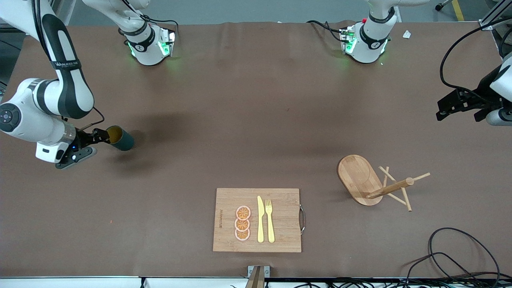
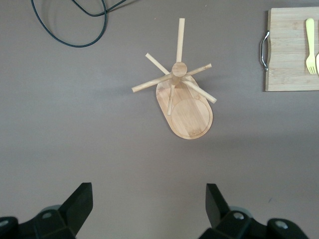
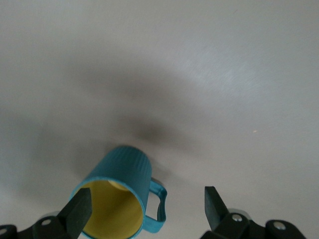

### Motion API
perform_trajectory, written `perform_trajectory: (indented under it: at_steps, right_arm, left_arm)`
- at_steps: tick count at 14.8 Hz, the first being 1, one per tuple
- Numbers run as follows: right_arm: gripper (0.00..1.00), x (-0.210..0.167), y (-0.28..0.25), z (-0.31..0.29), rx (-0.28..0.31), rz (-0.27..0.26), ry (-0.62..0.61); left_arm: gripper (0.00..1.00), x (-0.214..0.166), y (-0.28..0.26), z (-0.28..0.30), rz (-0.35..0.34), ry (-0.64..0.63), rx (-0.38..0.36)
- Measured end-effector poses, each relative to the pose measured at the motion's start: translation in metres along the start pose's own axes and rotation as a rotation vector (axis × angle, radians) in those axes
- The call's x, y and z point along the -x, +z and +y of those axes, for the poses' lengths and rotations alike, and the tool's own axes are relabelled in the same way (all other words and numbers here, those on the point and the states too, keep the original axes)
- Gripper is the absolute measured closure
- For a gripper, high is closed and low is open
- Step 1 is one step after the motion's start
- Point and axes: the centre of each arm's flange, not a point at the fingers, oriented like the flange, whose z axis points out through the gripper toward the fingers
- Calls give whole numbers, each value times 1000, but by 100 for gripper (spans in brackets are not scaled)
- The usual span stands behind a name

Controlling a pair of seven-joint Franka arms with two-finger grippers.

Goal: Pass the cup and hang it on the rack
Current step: 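Close the right gripper on the teal mug's rim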

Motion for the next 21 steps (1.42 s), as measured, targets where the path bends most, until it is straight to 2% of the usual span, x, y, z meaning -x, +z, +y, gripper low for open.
perform_trajectory:
  at_steps: [4, 6, 10, 11, 15, 18, 21]
  right_arm:
    - [0, 16, 27, 0, -13, -12, -64]
    - [5, 23, 40, -2, -5, -2, -91]
    - [42, 27, 51, -4, -16, 1, -151]
    - [56, 27, 53, -4, -24, 4, -149]
    - [96, 25, 55, -5, -35, 12, -147]
    - [96, 13, 46, -14, -56, -4, -145]
    - [96, -22, 7, -44, -71, -33, -58]
  left_arm:
    - [0, 0, 0, 0, 0, 0, 0]
    - [0, 0, 0, 0, 0, 0, 0]
    - [0, 0, 0, 0, 0, 0, 0]
    - [0, 0, 0, 0, 0, 0, 0]
    - [0, 0, 0, 0, 0, 0, 0]
    - [0, 0, 0, 0, -1, 0, 0]
    - [0, 0, 0, 0, -1, 0, 0]
